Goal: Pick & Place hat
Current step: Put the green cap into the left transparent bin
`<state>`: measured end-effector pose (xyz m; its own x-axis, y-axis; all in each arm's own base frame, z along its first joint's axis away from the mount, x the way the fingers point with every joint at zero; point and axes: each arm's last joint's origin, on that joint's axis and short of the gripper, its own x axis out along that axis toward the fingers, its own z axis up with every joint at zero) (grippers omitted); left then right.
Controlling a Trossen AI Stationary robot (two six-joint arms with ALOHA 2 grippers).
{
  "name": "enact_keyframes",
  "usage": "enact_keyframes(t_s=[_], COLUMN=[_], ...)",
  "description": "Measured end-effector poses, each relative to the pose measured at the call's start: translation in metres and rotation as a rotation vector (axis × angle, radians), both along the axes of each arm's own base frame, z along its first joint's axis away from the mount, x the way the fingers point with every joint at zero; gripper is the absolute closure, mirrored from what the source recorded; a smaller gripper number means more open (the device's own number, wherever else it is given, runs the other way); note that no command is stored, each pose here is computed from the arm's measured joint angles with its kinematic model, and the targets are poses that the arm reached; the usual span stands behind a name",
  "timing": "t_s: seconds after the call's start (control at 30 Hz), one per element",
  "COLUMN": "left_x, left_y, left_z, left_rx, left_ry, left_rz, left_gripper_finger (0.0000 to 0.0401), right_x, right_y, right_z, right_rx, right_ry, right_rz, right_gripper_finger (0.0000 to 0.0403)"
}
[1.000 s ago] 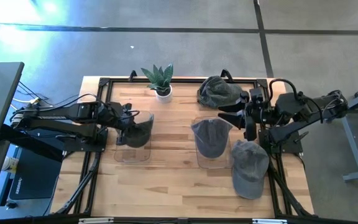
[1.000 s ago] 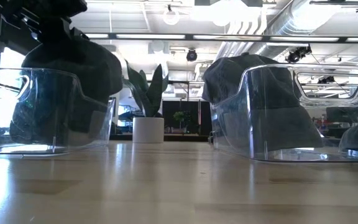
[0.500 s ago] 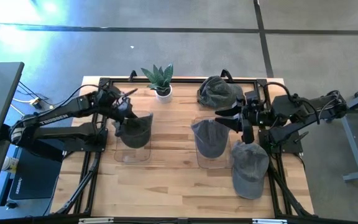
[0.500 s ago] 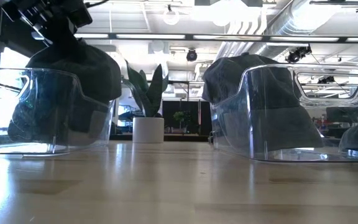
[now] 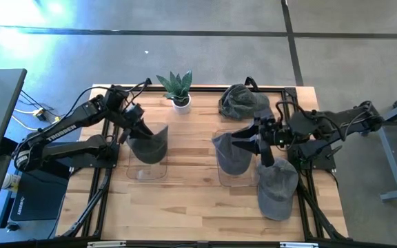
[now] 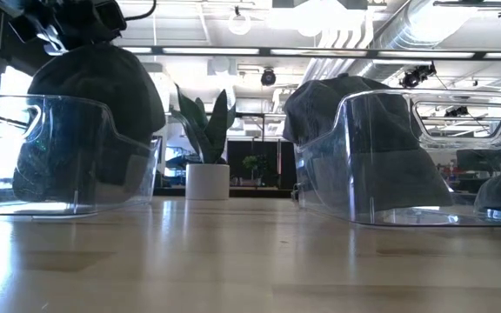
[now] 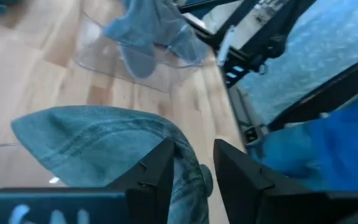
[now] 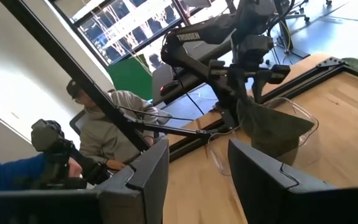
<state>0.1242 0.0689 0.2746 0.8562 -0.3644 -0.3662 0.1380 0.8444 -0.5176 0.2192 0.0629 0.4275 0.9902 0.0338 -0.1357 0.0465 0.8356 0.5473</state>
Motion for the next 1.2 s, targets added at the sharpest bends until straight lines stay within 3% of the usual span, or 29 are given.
enact_keyframes(t_s=[0.27, 0.37, 0.7, 0.87, 1.03, 1.2], left_x=[0.0, 0.0, -0.012, -0.034, -0.047, -0.057], left_y=[0.0, 0.001, -0.003, -0.018, -0.028, -0.036], left_z=[0.0, 0.002, 0.054, 0.091, 0.106, 0.093], left_rx=[-0.02, 0.002, 0.152, 0.229, 0.108, -0.094], left_ry=[0.008, 0.022, 0.075, 0.182, 0.341, 0.551], left_rz=[0.0, 0.046, 0.167, 0.195, 0.222, 0.257], left_gripper_finger=[0.0385, 0.0395, 0.0278, 0.026, 0.0259, 0.0259], right_x=[0.0, 0.0, 0.0, 0.0, 0.0, 0.001], right_y=[0.0, 0.0, 0.0, 0.001, 0.001, -0.002], right_z=[0.0, 0.0, 0.0, 0.0, 0.0, 0.0], right_rx=[-0.004, -0.005, -0.029, -0.054, -0.133, -0.194], right_ry=[0.003, 0.002, 0.002, 0.002, -0.002, -0.005], right_rz=[0.0, 0.001, 0.015, 0.049, 0.052, 0.057], right_gripper_finger=[0.0242, 0.0241, 0.0242, 0.024, 0.0242, 0.0242])
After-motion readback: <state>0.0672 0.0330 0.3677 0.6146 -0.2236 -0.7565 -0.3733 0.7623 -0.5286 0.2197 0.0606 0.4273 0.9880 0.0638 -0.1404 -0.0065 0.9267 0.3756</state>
